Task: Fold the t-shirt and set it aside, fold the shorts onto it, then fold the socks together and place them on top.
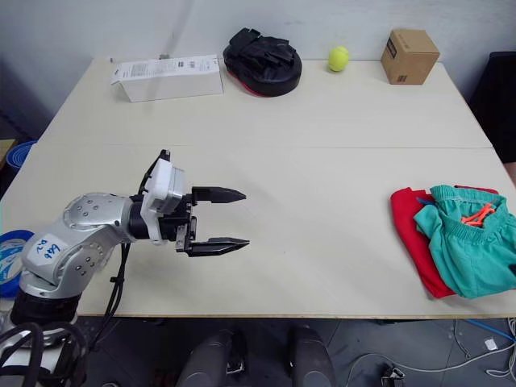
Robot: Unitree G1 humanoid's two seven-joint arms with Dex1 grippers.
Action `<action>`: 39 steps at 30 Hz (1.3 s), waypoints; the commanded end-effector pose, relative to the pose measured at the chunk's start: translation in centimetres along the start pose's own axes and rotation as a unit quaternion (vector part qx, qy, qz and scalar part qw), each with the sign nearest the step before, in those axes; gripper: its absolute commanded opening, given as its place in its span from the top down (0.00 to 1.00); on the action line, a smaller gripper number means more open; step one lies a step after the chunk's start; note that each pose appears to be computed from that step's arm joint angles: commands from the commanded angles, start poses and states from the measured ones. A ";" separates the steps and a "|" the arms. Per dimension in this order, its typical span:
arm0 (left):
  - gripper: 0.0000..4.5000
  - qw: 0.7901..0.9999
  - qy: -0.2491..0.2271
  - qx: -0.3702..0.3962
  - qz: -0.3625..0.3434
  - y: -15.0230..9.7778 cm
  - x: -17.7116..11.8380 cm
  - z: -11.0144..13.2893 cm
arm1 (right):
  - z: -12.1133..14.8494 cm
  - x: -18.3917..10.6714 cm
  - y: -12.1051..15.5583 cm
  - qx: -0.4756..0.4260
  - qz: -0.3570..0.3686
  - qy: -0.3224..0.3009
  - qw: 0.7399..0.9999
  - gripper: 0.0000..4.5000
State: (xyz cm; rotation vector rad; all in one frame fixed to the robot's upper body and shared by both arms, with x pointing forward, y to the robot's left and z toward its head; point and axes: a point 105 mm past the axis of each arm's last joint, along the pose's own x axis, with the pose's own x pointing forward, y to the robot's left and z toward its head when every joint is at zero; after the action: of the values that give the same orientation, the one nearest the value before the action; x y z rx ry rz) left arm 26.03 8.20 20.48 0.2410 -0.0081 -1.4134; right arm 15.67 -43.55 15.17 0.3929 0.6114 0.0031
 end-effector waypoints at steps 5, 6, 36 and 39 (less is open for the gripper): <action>0.00 1.000 -0.003 0.027 -0.004 0.2 -0.1 0.7 | 7.7 -2.9 4.7 -0.153 0.076 -0.072 0.983 0.00; 0.00 1.000 -0.002 0.027 -0.003 0.3 -0.1 0.7 | 8.3 -2.8 5.4 -0.165 0.088 -0.080 0.979 0.00; 0.00 0.940 0.108 -0.041 0.320 -1.9 -9.2 -2.4 | 5.8 6.9 29.9 -0.374 0.558 -0.033 0.740 0.00; 0.00 0.913 0.143 -0.055 0.378 -3.2 -11.1 -3.5 | 5.2 7.5 31.1 -0.386 0.584 -0.018 0.714 0.00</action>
State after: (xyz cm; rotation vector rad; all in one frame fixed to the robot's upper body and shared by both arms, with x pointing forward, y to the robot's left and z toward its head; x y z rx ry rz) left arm 22.33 18.74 17.24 0.2645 0.2293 -0.6535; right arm 28.45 -16.19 25.40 -0.0661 0.2162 1.4011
